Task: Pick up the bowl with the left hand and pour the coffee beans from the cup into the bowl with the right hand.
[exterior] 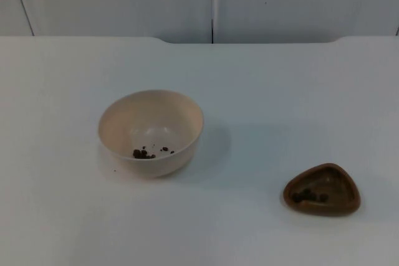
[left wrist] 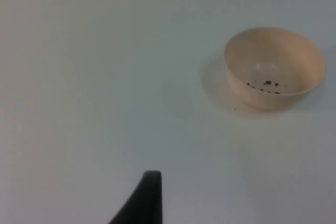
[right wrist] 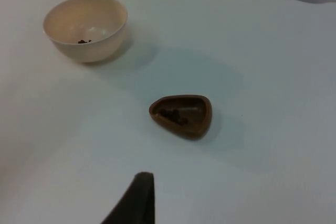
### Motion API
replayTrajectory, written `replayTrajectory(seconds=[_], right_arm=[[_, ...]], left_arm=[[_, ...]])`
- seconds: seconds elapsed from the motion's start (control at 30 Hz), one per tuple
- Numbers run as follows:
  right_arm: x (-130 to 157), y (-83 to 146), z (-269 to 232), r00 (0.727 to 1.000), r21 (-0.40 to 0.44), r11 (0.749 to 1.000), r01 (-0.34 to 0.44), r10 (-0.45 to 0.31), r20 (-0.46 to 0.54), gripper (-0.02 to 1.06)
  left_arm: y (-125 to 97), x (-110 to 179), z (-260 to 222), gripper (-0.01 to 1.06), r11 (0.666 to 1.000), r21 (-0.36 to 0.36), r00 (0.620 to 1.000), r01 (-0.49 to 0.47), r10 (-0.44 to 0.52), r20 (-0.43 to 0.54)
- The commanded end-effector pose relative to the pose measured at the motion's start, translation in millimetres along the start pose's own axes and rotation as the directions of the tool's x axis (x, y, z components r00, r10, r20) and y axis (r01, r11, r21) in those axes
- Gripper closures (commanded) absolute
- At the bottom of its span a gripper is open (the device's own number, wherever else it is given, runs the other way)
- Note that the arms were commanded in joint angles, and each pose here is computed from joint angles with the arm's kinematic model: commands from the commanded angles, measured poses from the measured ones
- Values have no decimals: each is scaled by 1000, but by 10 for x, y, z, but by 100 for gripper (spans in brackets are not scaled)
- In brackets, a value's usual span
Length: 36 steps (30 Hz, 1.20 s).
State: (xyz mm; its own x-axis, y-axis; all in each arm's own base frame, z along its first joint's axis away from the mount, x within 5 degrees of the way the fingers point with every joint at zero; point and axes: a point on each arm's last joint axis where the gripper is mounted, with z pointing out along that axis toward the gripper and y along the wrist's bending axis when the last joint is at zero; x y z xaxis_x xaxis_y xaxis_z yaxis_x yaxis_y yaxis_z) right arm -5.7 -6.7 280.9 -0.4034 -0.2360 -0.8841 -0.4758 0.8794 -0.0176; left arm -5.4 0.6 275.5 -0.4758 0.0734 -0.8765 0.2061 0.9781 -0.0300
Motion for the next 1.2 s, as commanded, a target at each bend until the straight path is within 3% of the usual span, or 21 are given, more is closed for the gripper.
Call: replayTrajectory(seconds=[0.0, 1.0, 1.17], right_arm=[[5, -2, 13, 1000, 4, 1000, 5, -5, 9, -1], [5, -3, 13, 1000, 8, 1000, 5, -5, 9, -1], [6, 0, 12, 1000, 43, 999, -14, 13, 8, -1]], left_arm=[[-6, 3, 7, 0, 1000, 7, 1000, 11, -11, 9], [-6, 3, 7, 0, 1000, 7, 1000, 11, -11, 9], [-6, 3, 7, 0, 1000, 7, 1000, 11, -11, 9]])
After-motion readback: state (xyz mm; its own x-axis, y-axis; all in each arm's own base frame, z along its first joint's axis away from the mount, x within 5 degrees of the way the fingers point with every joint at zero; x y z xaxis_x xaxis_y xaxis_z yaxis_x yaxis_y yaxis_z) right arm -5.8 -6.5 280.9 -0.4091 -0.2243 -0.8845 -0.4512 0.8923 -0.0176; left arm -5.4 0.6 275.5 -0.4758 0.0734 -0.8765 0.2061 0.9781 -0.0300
